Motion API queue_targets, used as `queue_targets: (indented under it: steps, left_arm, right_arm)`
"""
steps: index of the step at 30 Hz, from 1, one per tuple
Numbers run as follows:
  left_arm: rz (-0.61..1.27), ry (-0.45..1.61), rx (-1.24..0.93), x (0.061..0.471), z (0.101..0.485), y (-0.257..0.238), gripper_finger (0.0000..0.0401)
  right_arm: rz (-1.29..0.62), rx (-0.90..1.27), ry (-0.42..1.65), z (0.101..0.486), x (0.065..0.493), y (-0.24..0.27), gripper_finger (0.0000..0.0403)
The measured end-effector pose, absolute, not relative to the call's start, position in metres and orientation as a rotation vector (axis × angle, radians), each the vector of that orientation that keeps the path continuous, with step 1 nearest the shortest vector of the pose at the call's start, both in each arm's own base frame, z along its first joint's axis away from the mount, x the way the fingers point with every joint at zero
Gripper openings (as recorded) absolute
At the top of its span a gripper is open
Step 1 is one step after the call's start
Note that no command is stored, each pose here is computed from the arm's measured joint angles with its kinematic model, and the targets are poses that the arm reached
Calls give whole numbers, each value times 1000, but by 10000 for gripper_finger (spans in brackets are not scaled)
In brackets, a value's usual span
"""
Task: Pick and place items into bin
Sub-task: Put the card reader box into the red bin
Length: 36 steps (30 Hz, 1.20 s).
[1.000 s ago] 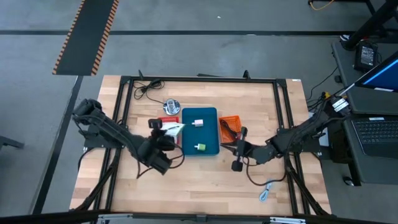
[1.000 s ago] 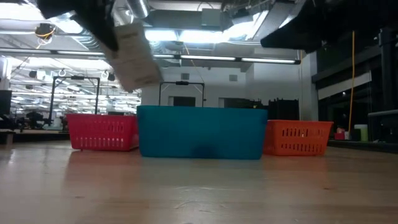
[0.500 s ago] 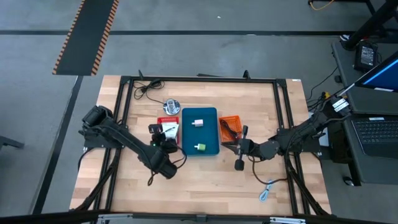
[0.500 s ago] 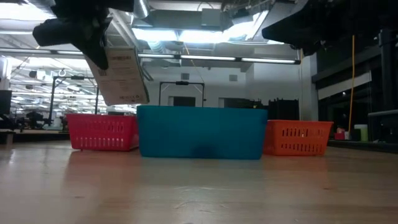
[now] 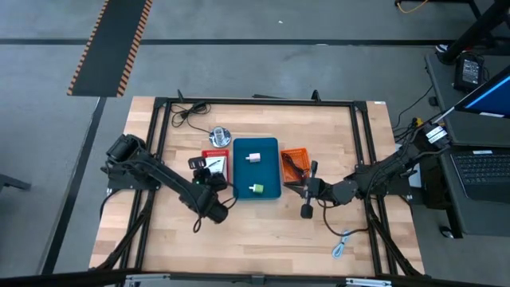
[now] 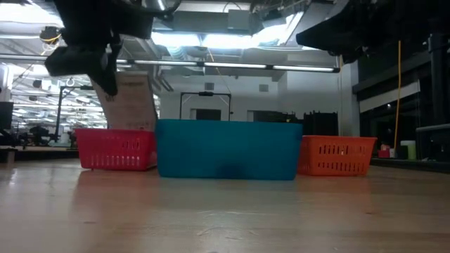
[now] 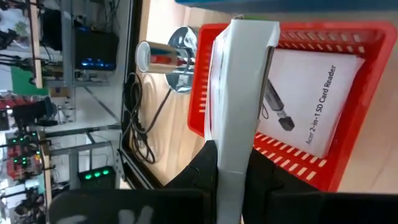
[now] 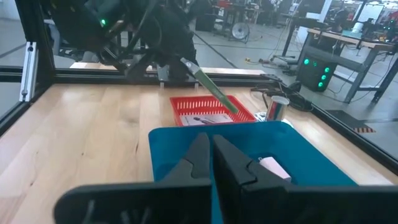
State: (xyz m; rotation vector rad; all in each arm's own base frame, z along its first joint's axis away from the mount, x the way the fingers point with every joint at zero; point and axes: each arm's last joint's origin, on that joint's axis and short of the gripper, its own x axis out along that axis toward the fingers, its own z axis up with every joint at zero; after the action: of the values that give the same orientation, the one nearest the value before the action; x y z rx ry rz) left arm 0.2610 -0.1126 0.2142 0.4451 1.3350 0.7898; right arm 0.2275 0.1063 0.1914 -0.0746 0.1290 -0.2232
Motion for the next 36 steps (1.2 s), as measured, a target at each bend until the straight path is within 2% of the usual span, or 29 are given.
queue_targets:
  steps: [21, 27, 36]
  left_arm:
    - [815, 1347, 426, 269, 207, -94, 29]
    - [766, 1376, 418, 273, 205, -92, 29]
    - [729, 1407, 438, 273, 205, -92, 48]
  right_arm:
    - [-223, -77, 135, 191, 227, 106, 0]
    - [-223, -82, 141, 190, 227, 106, 0]
    - [-223, -83, 142, 190, 227, 106, 0]
